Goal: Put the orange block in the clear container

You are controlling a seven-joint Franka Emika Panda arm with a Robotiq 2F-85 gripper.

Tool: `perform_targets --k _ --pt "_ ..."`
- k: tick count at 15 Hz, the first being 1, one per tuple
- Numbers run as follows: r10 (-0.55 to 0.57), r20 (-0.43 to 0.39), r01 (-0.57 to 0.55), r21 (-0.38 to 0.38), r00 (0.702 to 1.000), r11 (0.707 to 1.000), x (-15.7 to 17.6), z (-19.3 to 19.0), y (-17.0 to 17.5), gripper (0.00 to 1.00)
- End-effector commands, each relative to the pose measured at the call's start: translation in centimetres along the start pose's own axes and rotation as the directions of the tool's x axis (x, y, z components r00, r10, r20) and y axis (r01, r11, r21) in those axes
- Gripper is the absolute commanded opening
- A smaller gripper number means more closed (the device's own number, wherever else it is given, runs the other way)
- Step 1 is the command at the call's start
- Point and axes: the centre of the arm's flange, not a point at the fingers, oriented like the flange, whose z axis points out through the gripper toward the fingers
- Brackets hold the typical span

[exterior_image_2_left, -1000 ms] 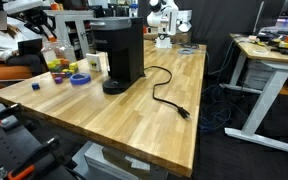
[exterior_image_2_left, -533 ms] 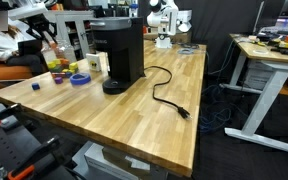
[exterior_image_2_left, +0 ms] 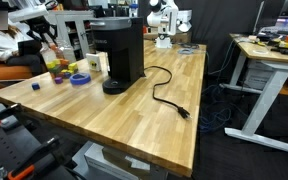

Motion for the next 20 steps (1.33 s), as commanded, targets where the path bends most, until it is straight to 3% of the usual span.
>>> perform_targets --k 1,4,5,6,12,16,17,18,19,20 --pt "-0.014 0.014 0.014 0.007 1.000 1.000 0.15 0.08 0.06 0.07" --pt "-0.021 0.010 0.020 0.022 1.000 1.000 0.15 0.23 -0.13 0.11" --pt "-0.022 0.011 0.022 0.027 1.000 0.999 0.15 0.29 -0.21 0.43" --pt "-0.023 0.013 0.023 0.033 1.000 0.999 0.15 0.37 -0.27 0.56" --pt "-0.012 0.016 0.011 0.054 1.000 0.998 -0.04 0.53 -0.12 0.97" --pt "-0.004 0.020 0.003 0.061 1.000 0.998 -0.20 0.65 -0.20 0.99" --pt "-0.001 0.018 0.000 0.062 1.000 0.998 -0.25 0.62 -0.16 0.92" --pt "0.004 0.012 -0.005 0.068 1.000 0.998 -0.32 0.59 -0.13 0.67" --pt "0.010 0.009 -0.011 0.069 1.000 0.998 -0.38 0.53 -0.08 0.66" --pt "0.017 0.008 -0.018 0.070 1.000 0.997 -0.47 0.51 -0.02 0.58"
